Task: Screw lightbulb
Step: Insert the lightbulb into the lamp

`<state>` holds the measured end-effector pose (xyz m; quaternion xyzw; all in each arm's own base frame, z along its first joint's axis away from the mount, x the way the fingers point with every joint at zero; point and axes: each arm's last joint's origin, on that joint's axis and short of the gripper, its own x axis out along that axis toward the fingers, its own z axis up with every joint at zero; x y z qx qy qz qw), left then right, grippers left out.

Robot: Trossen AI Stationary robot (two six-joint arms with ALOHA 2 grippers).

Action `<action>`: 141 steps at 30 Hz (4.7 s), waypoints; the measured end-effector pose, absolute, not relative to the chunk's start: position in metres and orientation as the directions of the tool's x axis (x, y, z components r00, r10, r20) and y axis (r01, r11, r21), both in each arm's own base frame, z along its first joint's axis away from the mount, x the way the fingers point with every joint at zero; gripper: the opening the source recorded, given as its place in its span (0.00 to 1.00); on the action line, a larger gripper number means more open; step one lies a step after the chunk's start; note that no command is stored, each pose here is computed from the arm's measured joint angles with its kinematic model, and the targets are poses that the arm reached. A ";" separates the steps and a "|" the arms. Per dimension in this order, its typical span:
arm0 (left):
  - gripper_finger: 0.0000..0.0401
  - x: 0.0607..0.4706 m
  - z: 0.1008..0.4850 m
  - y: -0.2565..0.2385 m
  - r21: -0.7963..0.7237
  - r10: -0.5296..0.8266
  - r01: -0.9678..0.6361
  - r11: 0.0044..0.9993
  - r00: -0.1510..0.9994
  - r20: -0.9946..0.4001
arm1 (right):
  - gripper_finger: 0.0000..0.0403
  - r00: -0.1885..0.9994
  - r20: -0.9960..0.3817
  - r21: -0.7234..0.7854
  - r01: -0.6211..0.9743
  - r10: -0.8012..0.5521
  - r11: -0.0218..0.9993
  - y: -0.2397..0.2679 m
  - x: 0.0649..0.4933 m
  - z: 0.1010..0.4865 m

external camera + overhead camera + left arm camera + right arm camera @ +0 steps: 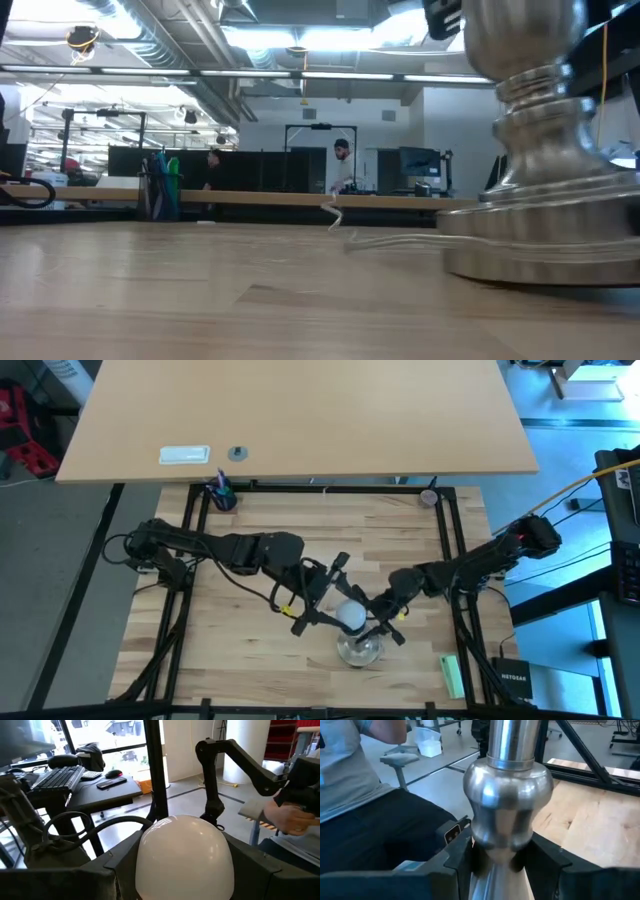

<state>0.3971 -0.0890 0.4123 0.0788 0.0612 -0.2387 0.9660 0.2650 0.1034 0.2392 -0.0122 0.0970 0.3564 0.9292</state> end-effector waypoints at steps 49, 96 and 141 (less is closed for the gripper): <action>0.55 0.400 0.412 -0.077 0.094 -0.121 0.138 0.986 0.978 -0.172 | 0.57 0.956 -0.147 0.081 0.269 -0.255 0.960 0.168 0.223 0.233; 0.55 0.397 0.412 -0.075 0.106 -0.180 0.204 0.973 0.962 -0.203 | 0.83 0.936 -0.294 0.211 -0.132 0.192 0.968 0.081 0.207 0.281; 0.55 0.390 0.419 -0.088 0.145 -0.189 0.214 0.966 0.967 -0.168 | 0.37 0.965 -0.262 -0.186 -0.036 -0.014 0.982 0.154 0.251 0.269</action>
